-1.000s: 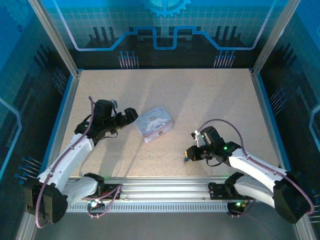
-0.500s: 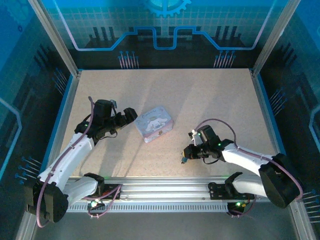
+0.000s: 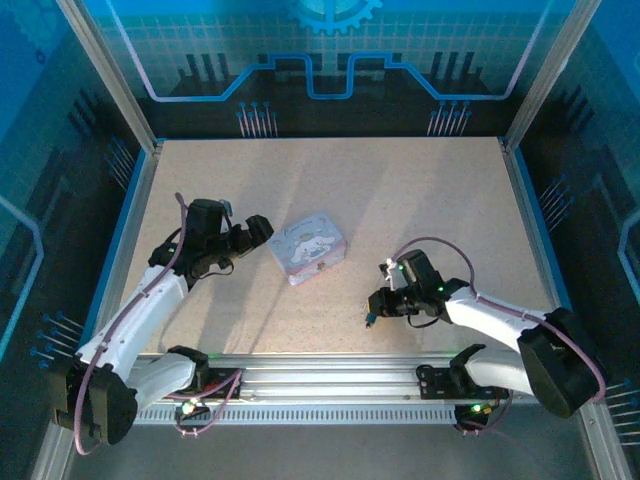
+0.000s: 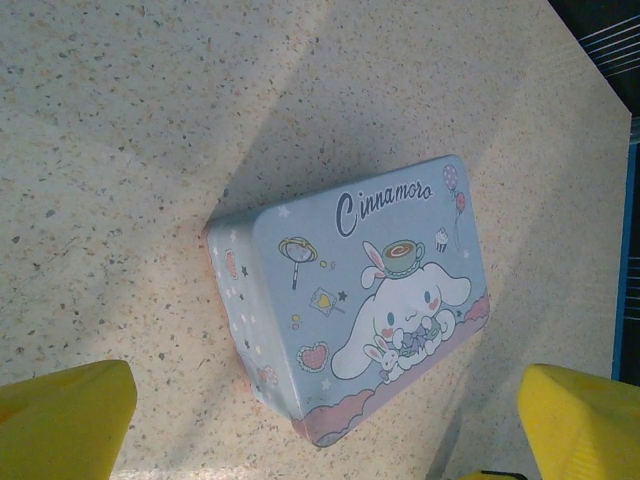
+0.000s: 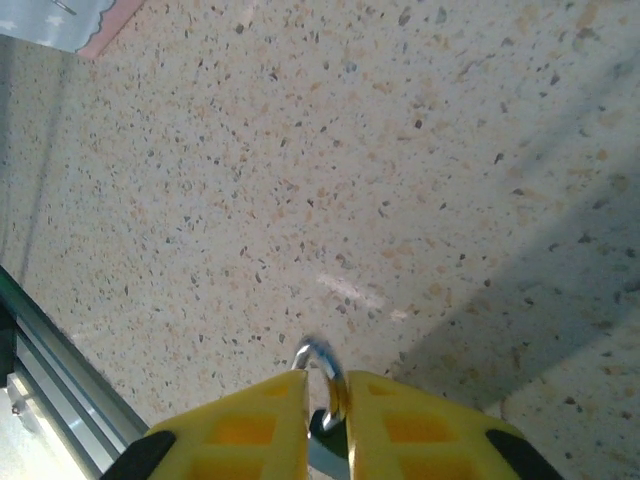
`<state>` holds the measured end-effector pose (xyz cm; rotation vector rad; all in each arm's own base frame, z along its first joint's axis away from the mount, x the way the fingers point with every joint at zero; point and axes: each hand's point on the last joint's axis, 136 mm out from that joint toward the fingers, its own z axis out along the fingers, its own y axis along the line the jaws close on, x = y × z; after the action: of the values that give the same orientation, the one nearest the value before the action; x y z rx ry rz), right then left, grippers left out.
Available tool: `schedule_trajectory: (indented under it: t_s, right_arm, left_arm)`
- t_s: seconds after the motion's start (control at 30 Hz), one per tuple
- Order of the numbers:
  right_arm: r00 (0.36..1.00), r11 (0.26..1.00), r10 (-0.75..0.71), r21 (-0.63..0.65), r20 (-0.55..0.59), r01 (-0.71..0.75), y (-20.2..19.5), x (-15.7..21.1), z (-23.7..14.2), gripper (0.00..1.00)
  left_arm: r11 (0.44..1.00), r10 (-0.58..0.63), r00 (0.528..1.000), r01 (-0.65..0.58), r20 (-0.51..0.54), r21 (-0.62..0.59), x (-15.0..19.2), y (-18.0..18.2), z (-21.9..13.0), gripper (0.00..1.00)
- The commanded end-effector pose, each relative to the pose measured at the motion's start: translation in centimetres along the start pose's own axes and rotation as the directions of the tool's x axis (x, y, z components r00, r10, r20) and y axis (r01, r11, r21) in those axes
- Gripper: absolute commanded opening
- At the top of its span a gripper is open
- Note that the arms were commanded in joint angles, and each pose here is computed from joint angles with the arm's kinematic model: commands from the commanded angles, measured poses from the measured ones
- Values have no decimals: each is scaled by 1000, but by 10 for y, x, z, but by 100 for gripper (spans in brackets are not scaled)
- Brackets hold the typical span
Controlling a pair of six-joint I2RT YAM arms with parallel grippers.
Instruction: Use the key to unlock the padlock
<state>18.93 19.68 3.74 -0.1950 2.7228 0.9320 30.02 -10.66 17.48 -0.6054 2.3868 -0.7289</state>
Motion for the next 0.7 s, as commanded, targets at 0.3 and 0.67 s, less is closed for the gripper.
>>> schedule_trajectory:
  t_s: [0.3, 0.67]
  right_arm:
    - [995, 1000, -5, 26, 99, 2, -1, -17, -25, 31]
    - [961, 999, -38, 28, 273, 32, 7, -62, -65, 42]
  left_arm:
    - [1000, 13, 1000, -13, 5, -22, -3, 7, -1, 99]
    - [998, 54, 994, -51, 91, -34, -21, 5, -10, 99]
